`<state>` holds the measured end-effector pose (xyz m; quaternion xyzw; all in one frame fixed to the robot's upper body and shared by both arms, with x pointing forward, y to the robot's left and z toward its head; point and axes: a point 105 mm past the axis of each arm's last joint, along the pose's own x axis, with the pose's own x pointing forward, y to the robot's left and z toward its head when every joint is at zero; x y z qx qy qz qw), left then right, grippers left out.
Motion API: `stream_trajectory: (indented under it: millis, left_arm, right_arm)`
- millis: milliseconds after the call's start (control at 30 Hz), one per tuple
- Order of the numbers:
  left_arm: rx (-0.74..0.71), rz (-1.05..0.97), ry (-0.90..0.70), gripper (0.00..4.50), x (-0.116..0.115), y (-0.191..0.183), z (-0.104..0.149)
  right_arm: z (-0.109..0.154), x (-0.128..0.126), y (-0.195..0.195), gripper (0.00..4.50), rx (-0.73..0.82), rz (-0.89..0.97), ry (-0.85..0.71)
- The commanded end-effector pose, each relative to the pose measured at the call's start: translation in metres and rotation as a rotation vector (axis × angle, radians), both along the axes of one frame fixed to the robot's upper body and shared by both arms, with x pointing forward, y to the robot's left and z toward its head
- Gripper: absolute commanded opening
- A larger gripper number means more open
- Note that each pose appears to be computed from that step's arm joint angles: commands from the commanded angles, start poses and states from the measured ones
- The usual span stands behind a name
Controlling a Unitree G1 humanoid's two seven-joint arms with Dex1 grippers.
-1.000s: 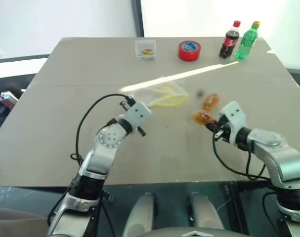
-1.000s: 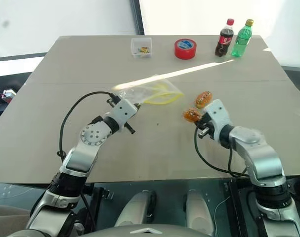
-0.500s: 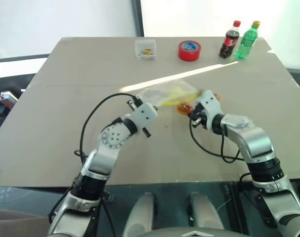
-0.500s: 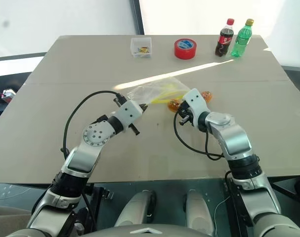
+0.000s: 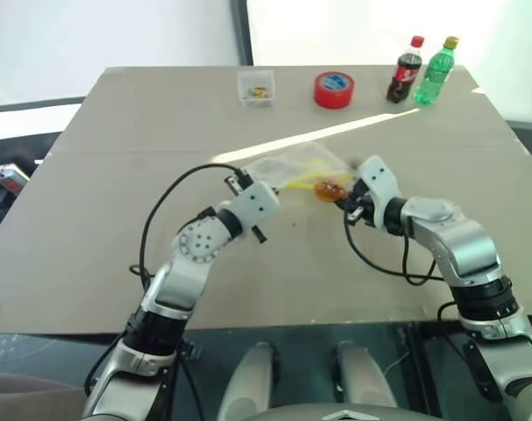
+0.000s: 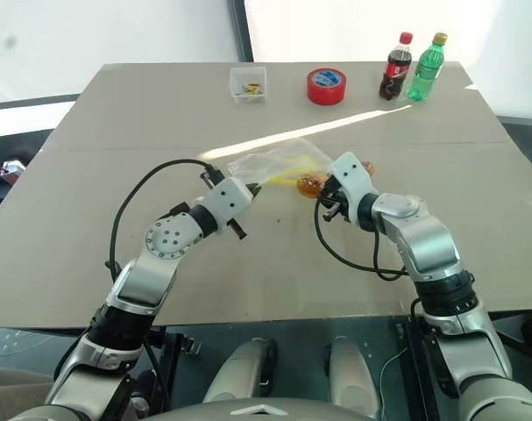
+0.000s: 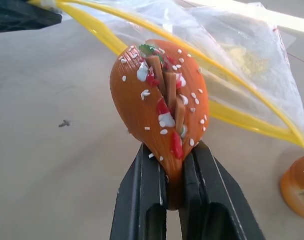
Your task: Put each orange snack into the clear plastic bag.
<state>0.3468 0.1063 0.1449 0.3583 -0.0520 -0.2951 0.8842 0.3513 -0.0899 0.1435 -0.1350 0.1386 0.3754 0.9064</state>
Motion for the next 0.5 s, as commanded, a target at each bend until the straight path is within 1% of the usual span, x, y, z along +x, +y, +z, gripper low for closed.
stream_trajectory:
  millis: [33,167,333,500]
  left_arm:
    - [-0.001,-0.008,-0.052,0.00,0.000,-0.002,0.016]
    - [-0.007,-0.020,-0.052,0.00,-0.001,-0.005,0.017]
    - [-0.022,-0.048,-0.049,0.00,-0.005,-0.012,0.017]
    - [-0.014,-0.062,-0.036,0.00,-0.009,-0.013,0.013]
  right_arm:
    - [0.016,0.000,-0.004,0.04,0.032,-0.019,-0.050]
    - [0.013,0.004,-0.003,0.04,0.034,-0.041,-0.046]
    - [0.003,0.010,-0.003,0.04,0.026,-0.065,-0.024]
    - [0.003,0.020,-0.007,0.04,0.018,-0.109,-0.038]
